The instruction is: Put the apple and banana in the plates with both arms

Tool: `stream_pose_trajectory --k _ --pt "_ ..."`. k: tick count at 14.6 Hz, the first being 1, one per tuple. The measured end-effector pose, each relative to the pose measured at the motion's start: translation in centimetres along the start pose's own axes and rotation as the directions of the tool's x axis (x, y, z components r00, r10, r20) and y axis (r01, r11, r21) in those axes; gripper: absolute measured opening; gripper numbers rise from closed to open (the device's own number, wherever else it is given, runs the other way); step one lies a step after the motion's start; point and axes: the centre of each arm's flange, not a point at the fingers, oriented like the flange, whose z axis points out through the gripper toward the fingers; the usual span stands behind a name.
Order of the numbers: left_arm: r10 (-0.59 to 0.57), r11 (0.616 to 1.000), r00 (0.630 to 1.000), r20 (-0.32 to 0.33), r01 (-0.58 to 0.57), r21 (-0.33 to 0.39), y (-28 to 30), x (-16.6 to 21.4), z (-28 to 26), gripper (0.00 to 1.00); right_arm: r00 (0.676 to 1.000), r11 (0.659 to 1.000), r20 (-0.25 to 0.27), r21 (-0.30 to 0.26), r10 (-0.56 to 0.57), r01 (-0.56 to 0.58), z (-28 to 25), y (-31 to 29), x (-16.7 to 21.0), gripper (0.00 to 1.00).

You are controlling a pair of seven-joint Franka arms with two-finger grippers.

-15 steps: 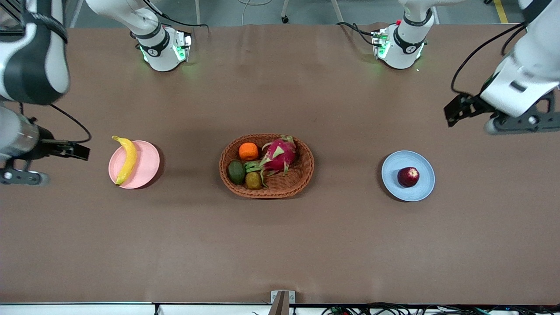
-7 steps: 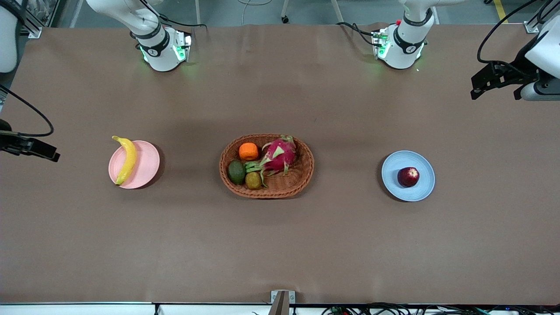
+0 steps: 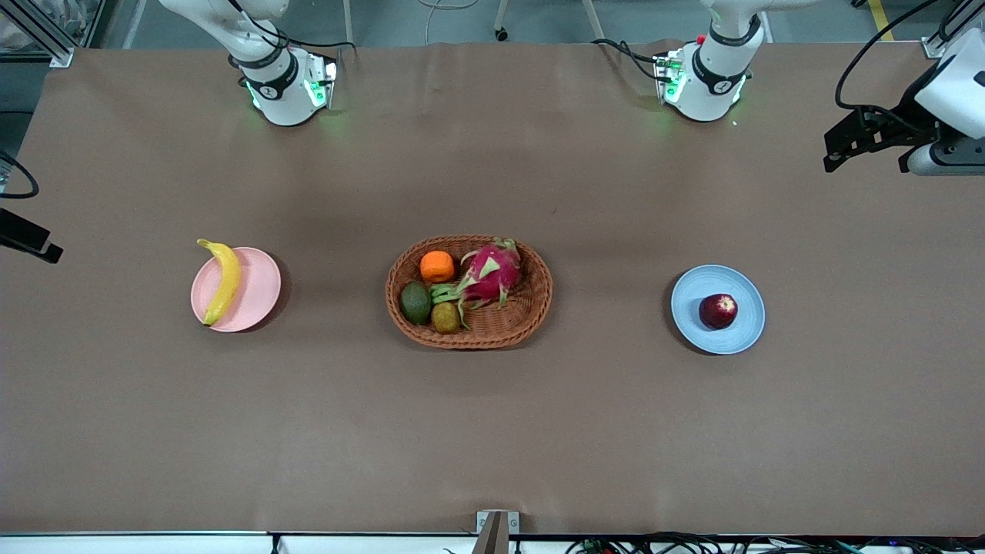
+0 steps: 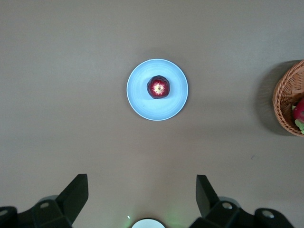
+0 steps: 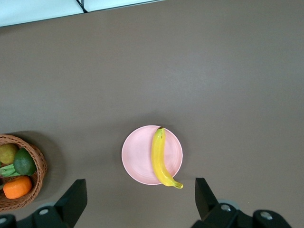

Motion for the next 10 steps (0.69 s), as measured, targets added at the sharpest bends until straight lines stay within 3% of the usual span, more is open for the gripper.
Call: stream_pose_trajectory --k 3,10 --pt "0.012 1.0 1.0 0.001 -0.012 0.002 0.7 -0.2 0.0 1.0 1.0 1.0 -0.006 -0.003 -0.011 0.011 1.1 -0.2 -0.5 1.0" --pt "0.013 1.0 1.0 0.007 -0.013 0.003 0.7 -0.2 0.3 1.0 0.998 0.999 -0.032 -0.01 -0.05 0.05 0.4 -0.4 -6.1 1.0"
